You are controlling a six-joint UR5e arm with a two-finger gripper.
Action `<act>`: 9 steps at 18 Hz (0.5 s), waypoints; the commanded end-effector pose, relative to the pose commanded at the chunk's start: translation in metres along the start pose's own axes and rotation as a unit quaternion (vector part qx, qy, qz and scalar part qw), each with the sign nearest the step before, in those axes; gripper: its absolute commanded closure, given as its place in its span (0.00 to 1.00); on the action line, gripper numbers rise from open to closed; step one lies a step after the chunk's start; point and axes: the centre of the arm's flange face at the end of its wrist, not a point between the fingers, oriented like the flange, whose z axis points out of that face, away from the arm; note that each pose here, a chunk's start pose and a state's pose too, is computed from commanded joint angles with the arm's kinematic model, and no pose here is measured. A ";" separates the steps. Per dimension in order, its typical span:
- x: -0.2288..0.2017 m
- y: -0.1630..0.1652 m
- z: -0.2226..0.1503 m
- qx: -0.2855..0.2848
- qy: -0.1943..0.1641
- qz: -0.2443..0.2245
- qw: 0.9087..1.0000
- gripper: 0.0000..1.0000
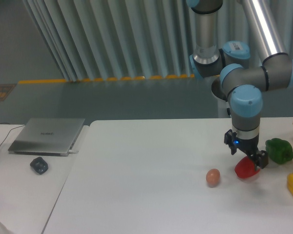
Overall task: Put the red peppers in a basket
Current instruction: 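Lower the open gripper around the red pepper and close it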
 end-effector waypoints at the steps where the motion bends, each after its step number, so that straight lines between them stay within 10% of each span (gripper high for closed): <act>1: 0.000 0.000 0.001 0.000 0.001 0.001 1.000 0.00; 9: 0.003 -0.006 0.023 -0.044 -0.006 0.013 0.999 0.00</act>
